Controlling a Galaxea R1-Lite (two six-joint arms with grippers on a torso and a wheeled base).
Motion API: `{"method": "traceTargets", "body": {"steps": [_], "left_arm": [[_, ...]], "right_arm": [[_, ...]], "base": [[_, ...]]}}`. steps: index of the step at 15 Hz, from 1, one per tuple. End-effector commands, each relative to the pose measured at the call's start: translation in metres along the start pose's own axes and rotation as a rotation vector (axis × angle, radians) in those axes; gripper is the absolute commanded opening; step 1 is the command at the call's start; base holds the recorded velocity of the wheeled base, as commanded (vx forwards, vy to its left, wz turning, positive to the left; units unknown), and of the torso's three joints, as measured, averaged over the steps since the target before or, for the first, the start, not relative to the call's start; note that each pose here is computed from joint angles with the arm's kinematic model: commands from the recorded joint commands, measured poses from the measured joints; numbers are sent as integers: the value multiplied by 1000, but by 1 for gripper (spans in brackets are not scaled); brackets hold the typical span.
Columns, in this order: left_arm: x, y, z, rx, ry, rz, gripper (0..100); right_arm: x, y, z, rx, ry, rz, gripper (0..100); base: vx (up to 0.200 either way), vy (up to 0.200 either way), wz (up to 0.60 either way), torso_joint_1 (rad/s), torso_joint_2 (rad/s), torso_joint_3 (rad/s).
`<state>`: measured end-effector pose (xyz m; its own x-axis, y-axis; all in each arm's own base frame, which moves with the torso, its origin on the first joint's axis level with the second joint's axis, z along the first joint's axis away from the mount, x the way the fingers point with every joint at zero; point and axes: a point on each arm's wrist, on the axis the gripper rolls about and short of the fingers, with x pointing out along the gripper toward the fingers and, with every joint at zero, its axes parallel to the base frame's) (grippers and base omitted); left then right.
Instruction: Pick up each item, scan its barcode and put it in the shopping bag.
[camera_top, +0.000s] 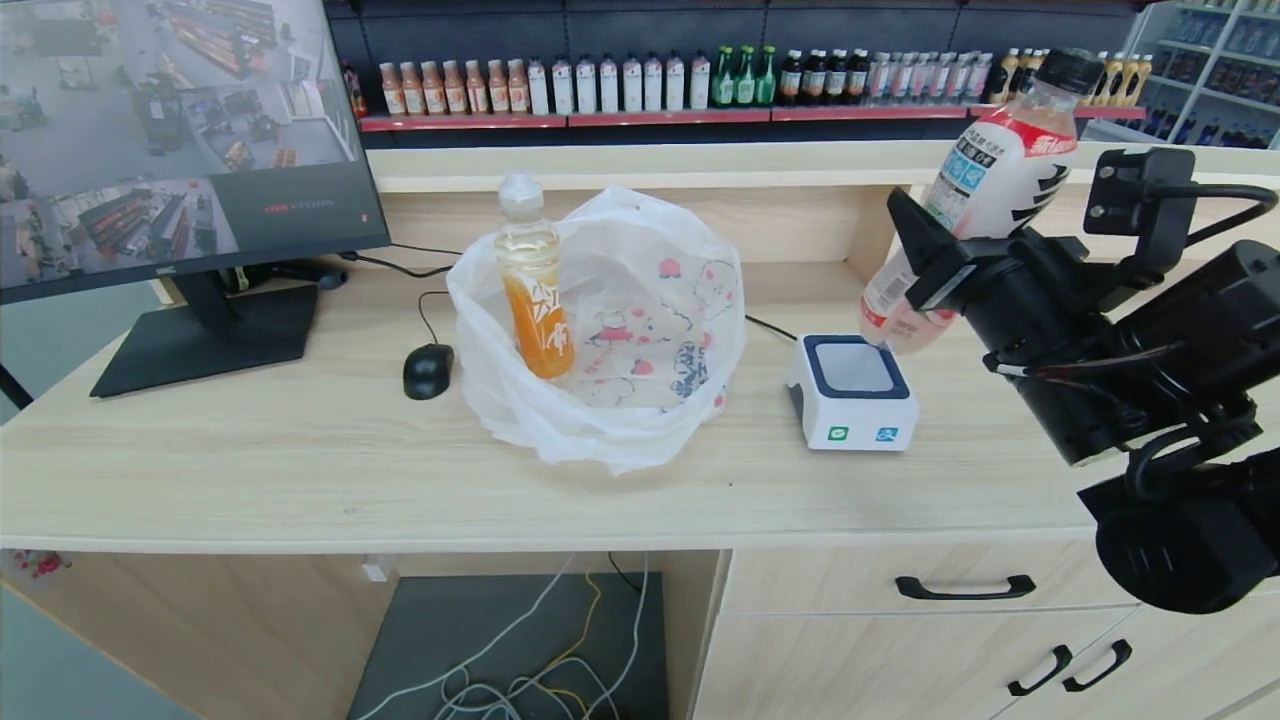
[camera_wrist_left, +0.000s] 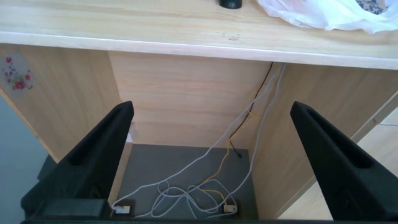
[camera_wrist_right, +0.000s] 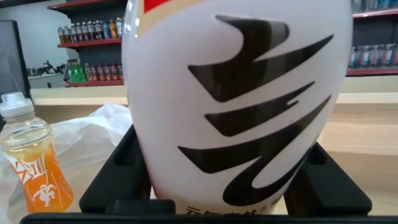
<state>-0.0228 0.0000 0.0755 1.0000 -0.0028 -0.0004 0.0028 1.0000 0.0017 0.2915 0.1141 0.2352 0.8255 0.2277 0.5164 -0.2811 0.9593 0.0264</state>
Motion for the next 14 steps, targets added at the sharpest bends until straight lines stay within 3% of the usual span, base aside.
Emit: {"method": "traceTargets", "body": {"steps": [1,7,11,14], "left_arm": [[0,0,0,0,0,1,100],[0,0,0,3,0,1,100],[0,0,0,3,0,3,100],[0,0,0,3,0,3,100]], "right_arm": [[1,-3,-4,-1,5,-7,0],[-2,-7,-1,-10,8,-15,0],[-1,-6,1,-20,-1,-6,0],[8,-4,-1,-82,-27,85,0]], "base": [[0,200,0,12,2,2],[0,200,0,2,4,0],[0,0,0,0,0,0],[0,0,0,0,0,0]]}}
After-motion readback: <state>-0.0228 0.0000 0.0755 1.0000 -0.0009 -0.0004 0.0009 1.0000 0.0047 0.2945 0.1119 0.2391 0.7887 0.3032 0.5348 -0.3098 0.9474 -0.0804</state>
